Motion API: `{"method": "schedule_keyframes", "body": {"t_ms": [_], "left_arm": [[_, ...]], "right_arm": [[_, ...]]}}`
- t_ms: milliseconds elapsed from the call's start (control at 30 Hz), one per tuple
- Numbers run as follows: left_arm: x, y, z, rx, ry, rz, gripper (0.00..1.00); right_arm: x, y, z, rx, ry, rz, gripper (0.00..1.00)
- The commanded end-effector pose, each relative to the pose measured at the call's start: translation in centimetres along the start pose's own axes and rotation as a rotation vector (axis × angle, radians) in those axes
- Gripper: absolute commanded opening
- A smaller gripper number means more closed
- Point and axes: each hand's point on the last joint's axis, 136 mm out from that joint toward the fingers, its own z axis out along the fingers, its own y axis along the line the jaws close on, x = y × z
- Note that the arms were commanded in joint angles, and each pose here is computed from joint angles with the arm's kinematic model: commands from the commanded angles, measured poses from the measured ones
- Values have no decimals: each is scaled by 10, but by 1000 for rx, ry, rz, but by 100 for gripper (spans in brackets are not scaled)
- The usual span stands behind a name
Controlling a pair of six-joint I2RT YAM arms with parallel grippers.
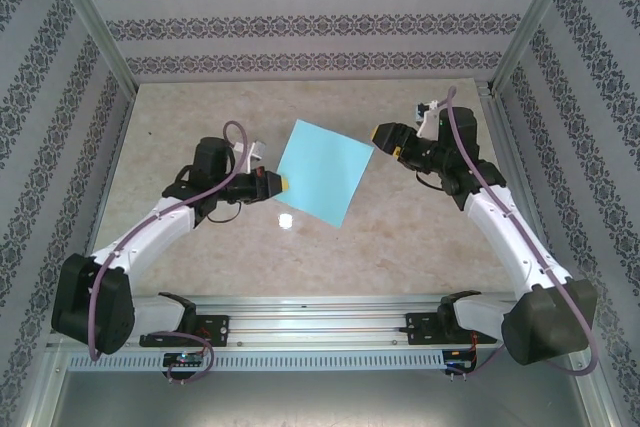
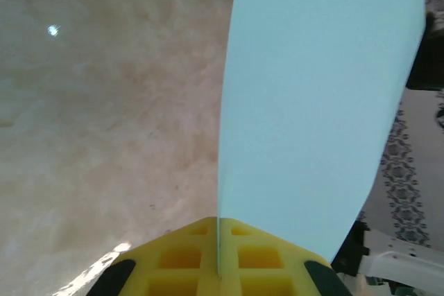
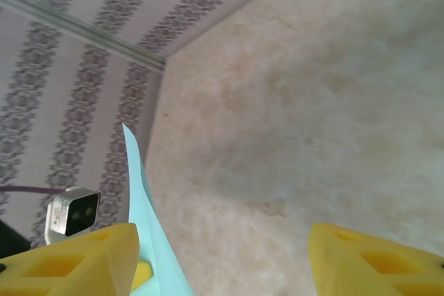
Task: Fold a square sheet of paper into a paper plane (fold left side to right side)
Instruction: Place a square sheet of paper at the center of the table.
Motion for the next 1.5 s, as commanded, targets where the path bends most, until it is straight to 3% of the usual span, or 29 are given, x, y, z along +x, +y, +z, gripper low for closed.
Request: {"method": "schedule_keyframes", "body": {"t_ms": [0,133,267,500,733,1033,1300,1467], "left_arm": [[10,44,16,-191,-15,16,0],[22,67,33,-323,-4,44,0],[28,73,38,-471,19,187,0],[32,74,37,-619,43,368,0],[39,67,47,-641,70,446,0],[40,62,54,-679,80,498,0],[41,62,54,-690,81,505,0],[42,64,54,-696,87,504,0]], "right_arm": [[32,-68,5,267,60,59,65],[52,-87,14,320,75,141,61],[67,-93,28,324,85,321,60],[82,-61,58,292,126,576,60],[74,-14,101,301,212,507,60],[97,14,172,298,367,454,55],[117,8,193,374,447,375,49],[120,7,193,392,463,342,39]]}}
